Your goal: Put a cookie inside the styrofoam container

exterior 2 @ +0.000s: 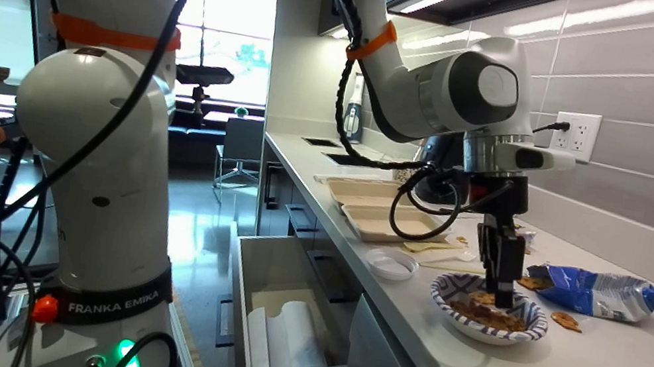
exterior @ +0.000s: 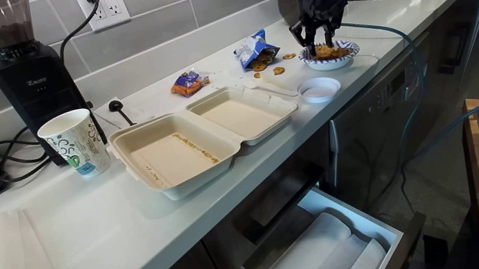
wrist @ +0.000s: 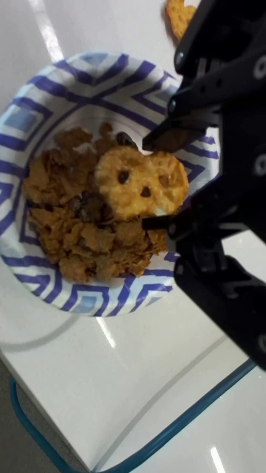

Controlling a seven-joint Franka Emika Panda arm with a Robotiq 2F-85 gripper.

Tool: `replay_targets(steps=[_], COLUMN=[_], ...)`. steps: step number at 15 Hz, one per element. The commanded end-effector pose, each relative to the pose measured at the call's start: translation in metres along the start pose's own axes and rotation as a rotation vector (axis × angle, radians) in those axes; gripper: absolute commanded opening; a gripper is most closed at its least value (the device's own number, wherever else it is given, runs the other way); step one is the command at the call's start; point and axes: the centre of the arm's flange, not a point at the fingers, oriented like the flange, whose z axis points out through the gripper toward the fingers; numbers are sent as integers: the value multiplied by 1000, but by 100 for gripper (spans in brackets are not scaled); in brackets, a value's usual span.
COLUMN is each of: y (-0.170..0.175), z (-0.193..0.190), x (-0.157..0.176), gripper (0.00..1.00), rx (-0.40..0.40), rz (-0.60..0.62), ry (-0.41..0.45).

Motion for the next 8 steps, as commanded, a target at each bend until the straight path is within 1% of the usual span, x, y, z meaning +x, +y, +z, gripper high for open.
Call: replay_targets(steps=[1,4,8], y=[1,0,-2], z=[-12,-19,-27], x=[-9,-12,-15], gripper=[45,43,45], rx=[-6,-4,-2], rz=[11,6,-3], ry=[-9,-5,0])
